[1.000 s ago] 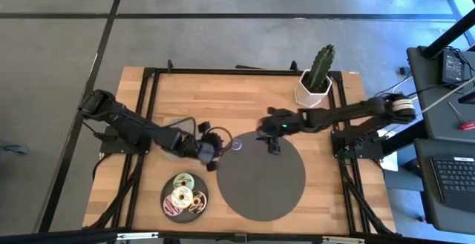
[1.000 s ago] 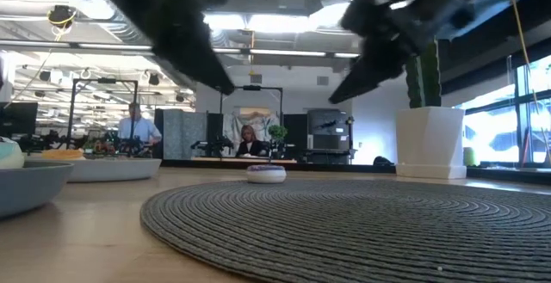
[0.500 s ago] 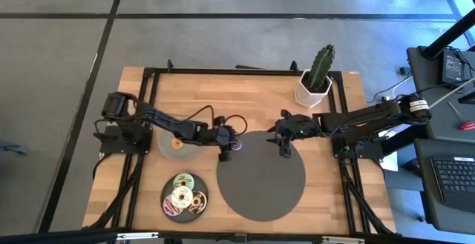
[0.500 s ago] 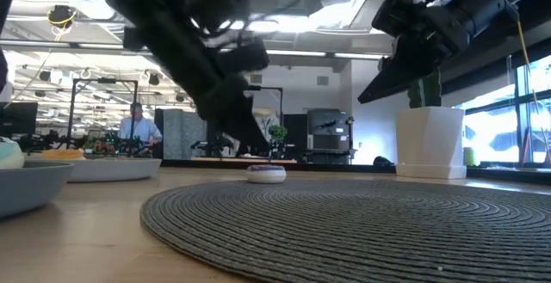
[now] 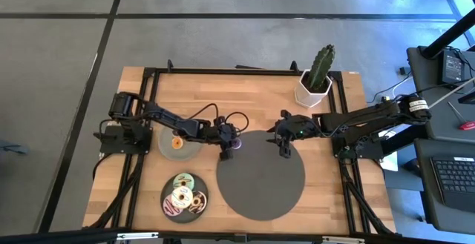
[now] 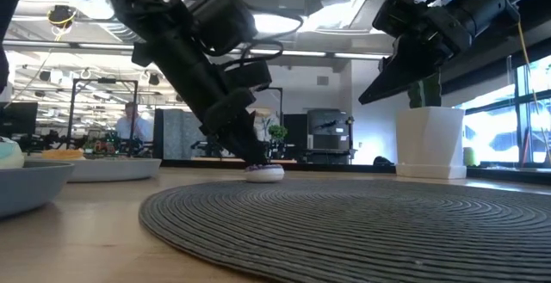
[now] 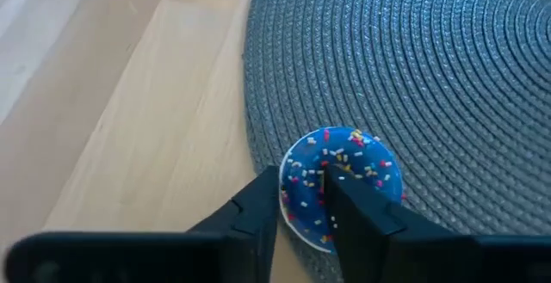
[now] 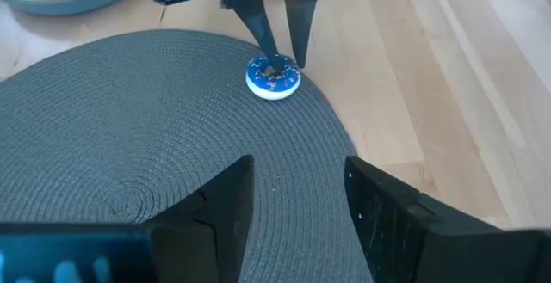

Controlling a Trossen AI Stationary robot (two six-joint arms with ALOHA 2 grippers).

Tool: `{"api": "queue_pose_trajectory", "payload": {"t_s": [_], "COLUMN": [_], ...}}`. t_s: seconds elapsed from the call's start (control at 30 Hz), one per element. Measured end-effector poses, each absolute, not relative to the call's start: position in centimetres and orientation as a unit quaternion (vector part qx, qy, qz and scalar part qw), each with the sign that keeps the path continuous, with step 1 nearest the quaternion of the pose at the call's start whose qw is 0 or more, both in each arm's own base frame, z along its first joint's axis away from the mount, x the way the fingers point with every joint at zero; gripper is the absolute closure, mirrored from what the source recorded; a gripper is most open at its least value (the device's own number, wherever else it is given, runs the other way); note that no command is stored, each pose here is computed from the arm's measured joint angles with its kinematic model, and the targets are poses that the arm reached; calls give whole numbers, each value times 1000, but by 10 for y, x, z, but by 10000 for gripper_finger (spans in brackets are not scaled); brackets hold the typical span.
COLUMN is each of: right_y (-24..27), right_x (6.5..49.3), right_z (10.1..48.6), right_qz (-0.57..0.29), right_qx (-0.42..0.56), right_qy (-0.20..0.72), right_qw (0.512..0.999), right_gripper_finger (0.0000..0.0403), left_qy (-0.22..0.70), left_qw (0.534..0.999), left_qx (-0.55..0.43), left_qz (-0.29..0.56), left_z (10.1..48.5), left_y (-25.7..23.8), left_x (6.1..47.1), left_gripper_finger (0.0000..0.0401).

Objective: Pick & Place donuts
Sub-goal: Put the small blue donut on the gray plate

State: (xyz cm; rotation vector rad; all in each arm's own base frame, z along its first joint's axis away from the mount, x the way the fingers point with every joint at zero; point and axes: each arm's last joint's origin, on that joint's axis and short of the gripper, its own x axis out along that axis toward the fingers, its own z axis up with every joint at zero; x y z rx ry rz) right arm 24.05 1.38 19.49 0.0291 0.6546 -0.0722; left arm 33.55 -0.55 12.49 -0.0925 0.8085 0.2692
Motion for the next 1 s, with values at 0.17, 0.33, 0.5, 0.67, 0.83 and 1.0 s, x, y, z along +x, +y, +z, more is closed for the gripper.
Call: {"api": "queue_pose_trajectory", "payload": {"t_s": [0.17,0.33,0.5,0.67,0.83,1.0], "right_y": [14,14,14,14,14,14], "right_x": [241,240,241,241,241,241], "right_z": [195,195,195,195,195,195], "right_qz": [-35,-35,-36,-36,-36,-36], "right_qx": [14,14,15,17,17,16], "right_qy": [322,322,322,322,322,321], "right_qw": [946,946,946,946,946,946], "right_gripper_finger": [220,220,220,220,220,220], "left_qy": [393,373,361,380,372,365], "left_qw": [909,914,913,885,854,824], "left_qx": [-54,-77,-80,-94,-168,-226], "left_qz": [126,138,172,251,321,369], "left_z": [125,135,179,215,225,207], "left_y": [-4,-4,-6,-25,-48,-61], "left_x": [336,335,313,262,209,177], "left_gripper_finger": [363,394,397,397,398,398]}}
